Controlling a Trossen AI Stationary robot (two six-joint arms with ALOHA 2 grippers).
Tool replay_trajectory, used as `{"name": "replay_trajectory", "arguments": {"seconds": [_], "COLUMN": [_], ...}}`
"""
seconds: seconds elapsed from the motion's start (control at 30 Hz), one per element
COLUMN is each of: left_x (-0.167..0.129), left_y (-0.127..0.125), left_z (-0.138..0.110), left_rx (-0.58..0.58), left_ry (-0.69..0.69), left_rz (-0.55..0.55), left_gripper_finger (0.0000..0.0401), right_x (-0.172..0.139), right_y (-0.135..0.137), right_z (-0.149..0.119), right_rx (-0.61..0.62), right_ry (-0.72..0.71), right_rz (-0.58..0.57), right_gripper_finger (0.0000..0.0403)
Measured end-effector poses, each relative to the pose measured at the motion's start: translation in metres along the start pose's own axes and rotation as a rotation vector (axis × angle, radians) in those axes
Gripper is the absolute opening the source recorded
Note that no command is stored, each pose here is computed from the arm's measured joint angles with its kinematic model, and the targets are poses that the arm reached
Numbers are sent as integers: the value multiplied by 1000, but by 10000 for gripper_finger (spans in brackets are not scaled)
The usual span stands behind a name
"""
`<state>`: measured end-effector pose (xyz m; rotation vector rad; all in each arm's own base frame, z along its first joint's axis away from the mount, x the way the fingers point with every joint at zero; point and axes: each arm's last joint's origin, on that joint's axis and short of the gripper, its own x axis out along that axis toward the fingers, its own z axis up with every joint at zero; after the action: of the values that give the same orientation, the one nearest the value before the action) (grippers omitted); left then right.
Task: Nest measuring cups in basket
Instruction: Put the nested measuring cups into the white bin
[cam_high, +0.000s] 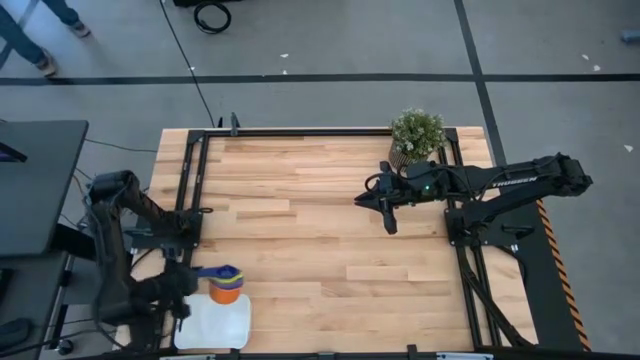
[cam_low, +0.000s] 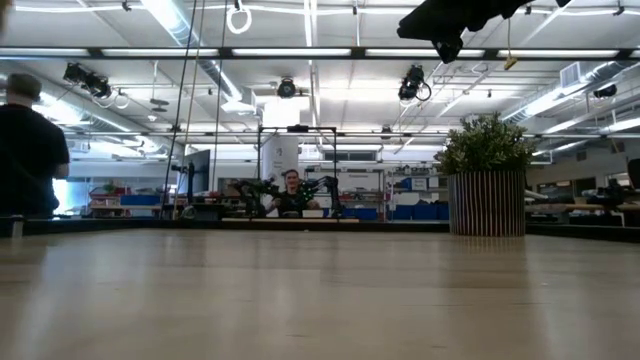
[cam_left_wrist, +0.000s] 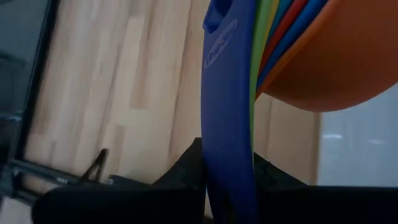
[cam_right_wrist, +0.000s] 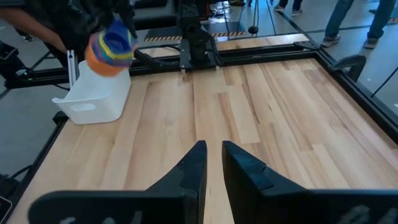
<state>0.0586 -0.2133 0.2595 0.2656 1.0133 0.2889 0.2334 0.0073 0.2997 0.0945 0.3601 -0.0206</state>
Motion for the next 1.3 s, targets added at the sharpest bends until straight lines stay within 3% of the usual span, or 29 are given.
{"name": "replay_trajectory", "arguments": {"seconds": [0.33, 0.53, 0.9, 1.3], "left_x": [16, 17, -6, 9], "left_y": [-23, -28, -30, -56], "left_z": [1, 0, 12, -5], "left_rx": [89, 21, 44, 97], "left_ry": [72, 64, 21, 91], "left_rz": [23, 10, -63, 20], "left_gripper_finger": [48, 48, 46, 46], "right_x": [0, 0, 0, 0], "right_y": [0, -1, -1, -2], "right_z": [0, 0, 0, 1], "right_rx": [-12, -12, -6, -5], "right_ry": [-1, -1, -1, -11], "right_rz": [-4, -7, -7, -29], "right_gripper_finger": [57, 57, 57, 57]}}
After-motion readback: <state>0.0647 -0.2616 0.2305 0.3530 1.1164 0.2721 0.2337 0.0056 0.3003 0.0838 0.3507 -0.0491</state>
